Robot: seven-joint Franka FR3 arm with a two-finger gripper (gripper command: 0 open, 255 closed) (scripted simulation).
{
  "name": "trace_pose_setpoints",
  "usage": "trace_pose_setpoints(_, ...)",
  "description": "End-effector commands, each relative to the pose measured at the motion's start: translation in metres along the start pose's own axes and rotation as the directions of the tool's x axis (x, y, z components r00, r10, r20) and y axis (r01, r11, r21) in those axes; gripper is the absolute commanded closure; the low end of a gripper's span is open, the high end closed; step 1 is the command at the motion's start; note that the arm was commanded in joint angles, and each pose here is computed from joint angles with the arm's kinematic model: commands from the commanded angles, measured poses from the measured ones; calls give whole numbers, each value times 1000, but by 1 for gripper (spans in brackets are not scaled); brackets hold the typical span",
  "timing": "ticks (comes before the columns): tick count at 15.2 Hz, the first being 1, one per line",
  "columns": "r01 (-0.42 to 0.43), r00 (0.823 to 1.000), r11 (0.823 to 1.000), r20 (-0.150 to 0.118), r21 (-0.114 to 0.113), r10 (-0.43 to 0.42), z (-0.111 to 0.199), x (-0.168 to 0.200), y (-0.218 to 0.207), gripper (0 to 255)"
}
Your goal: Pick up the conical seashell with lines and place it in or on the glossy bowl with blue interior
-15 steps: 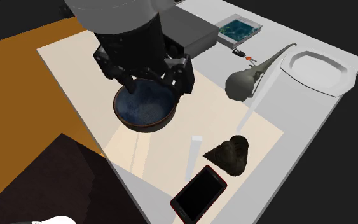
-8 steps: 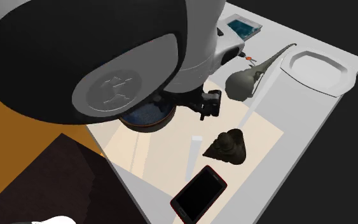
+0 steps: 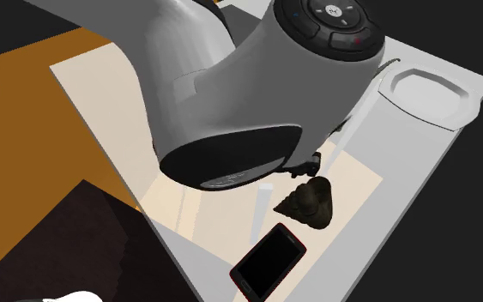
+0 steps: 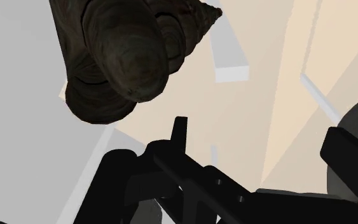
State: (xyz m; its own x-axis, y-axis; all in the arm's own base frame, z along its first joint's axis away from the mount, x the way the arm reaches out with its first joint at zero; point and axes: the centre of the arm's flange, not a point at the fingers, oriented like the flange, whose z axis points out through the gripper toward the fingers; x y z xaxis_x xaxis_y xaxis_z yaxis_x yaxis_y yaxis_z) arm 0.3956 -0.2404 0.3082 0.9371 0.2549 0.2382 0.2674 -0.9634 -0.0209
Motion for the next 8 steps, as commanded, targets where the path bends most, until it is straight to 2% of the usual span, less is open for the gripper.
trace_pose_setpoints(1, 0, 1000, 1000, -3, 0, 0, 11, -2, 1, 0)
trace_pose_setpoints(5, 0, 1000, 1000, -3, 0, 0, 32, -2, 2, 0)
trace_pose_setpoints(8, 0, 1000, 1000, -3, 0, 0, 35, -2, 1, 0)
